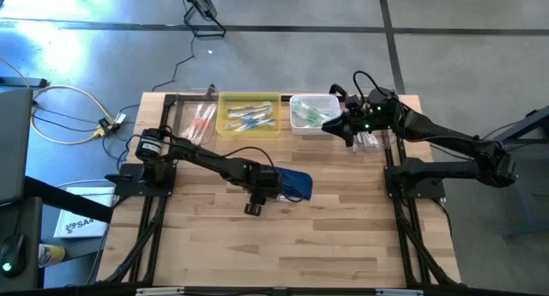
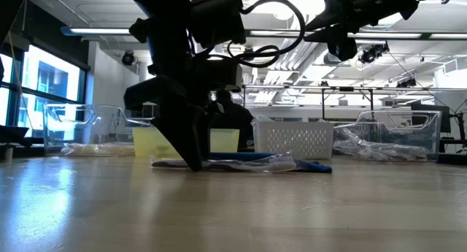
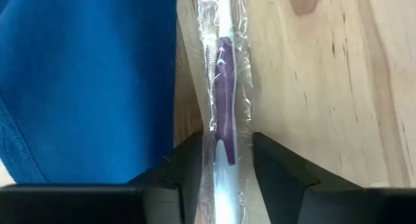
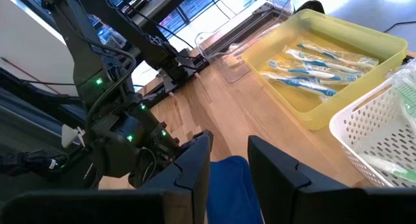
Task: Pick & Place Toothbrushes
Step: Put the violet toothbrush into the right transparent bin
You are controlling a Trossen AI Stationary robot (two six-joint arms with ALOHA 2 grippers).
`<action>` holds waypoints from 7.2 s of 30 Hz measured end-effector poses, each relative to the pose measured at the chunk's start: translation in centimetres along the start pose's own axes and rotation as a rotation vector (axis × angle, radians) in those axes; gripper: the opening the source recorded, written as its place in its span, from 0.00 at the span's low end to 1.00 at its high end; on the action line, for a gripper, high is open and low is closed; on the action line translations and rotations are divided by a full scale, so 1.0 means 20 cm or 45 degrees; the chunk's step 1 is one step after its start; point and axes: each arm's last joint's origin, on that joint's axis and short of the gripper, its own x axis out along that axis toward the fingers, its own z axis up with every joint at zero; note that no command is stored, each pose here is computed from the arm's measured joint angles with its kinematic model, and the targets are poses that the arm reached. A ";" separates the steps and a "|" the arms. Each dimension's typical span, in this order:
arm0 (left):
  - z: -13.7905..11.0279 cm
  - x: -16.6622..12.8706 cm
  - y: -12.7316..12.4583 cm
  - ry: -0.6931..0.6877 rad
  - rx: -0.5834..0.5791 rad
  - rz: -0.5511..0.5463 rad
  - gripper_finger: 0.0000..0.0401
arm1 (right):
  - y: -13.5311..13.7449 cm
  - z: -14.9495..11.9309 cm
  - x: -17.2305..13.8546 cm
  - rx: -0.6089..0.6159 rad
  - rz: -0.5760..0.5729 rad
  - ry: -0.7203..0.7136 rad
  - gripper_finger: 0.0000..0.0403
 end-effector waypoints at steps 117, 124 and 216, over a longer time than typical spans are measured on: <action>0.58 -1.31 0.89 -1.306 -0.048 -0.084 0.04 | 0.36 0.14 -0.19 -0.626 0.114 -0.800 0.61; 0.61 -1.25 0.87 -1.279 -0.050 -0.083 0.04 | 0.37 0.13 -0.16 -0.622 0.127 -0.782 0.53; 0.42 -1.37 1.08 -1.267 0.040 -0.200 0.47 | -0.48 -0.15 -0.08 0.463 -1.451 0.148 0.04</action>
